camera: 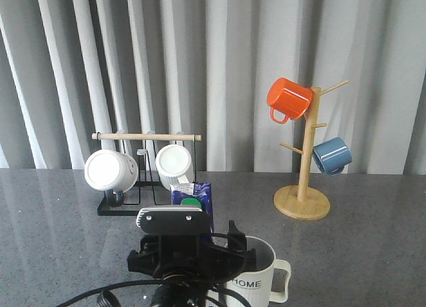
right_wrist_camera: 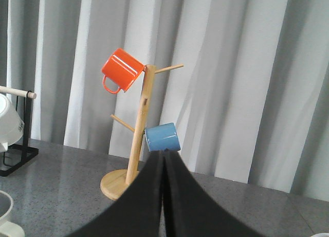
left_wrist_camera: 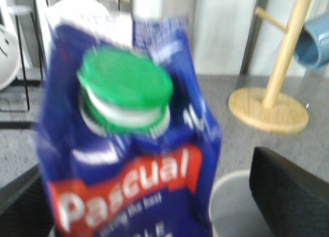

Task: Place milk next to cup
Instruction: 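Lower the milk carton beside the HOME mug and open the left gripper, then raise the left gripper off the carton and pull it back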

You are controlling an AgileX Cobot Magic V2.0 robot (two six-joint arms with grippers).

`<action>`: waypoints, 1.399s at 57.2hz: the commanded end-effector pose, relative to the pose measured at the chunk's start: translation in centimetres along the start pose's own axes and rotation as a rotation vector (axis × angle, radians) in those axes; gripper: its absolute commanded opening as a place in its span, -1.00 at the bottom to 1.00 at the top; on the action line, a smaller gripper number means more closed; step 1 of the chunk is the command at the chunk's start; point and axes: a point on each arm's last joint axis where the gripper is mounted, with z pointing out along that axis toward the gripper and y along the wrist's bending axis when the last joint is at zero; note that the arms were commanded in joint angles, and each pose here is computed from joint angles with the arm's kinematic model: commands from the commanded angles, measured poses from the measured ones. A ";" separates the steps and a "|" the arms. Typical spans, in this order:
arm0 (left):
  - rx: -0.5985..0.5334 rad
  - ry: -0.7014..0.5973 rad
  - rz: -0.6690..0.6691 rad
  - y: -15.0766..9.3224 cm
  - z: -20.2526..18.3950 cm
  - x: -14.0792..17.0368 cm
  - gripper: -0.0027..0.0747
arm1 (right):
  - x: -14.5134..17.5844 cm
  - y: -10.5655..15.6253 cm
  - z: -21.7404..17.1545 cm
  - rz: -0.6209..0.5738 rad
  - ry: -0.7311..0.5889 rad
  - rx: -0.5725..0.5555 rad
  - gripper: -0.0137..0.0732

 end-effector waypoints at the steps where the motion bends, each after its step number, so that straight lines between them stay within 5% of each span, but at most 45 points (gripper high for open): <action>1: 0.017 -0.178 -0.026 0.3 -1.7 -5.1 0.89 | -1.5 -0.2 0.0 -0.011 -0.094 0.009 -0.70; 14: 0.103 -0.340 -0.056 1.3 -4.9 -10.9 0.83 | -1.5 -0.2 0.0 -0.011 -0.094 0.009 -0.70; 20: 0.165 -0.421 -0.074 2.1 -7.2 -14.2 0.61 | -1.5 -0.2 0.0 -0.011 -0.094 0.009 -0.70; 24: 0.195 -0.460 -0.101 3.0 -8.8 -16.2 0.26 | -1.5 -0.2 0.0 -0.011 -0.094 0.009 -0.70; 32: 0.256 -0.486 -0.167 4.8 -11.8 -19.1 -0.96 | -1.5 -0.2 0.0 -0.011 -0.094 0.009 -0.70; 56: 0.250 -0.529 -0.218 7.0 -14.2 -21.3 -0.95 | -1.5 -0.2 0.0 -0.011 -0.094 0.009 -0.70; 70: 0.624 -0.320 -0.561 4.5 -15.2 -21.9 -0.95 | -1.5 -0.2 0.0 -0.011 -0.094 0.009 -0.70; 80: 0.809 -0.128 -0.296 2.1 -15.7 -19.7 -0.95 | -1.5 -0.2 0.0 -0.011 -0.094 0.009 -0.70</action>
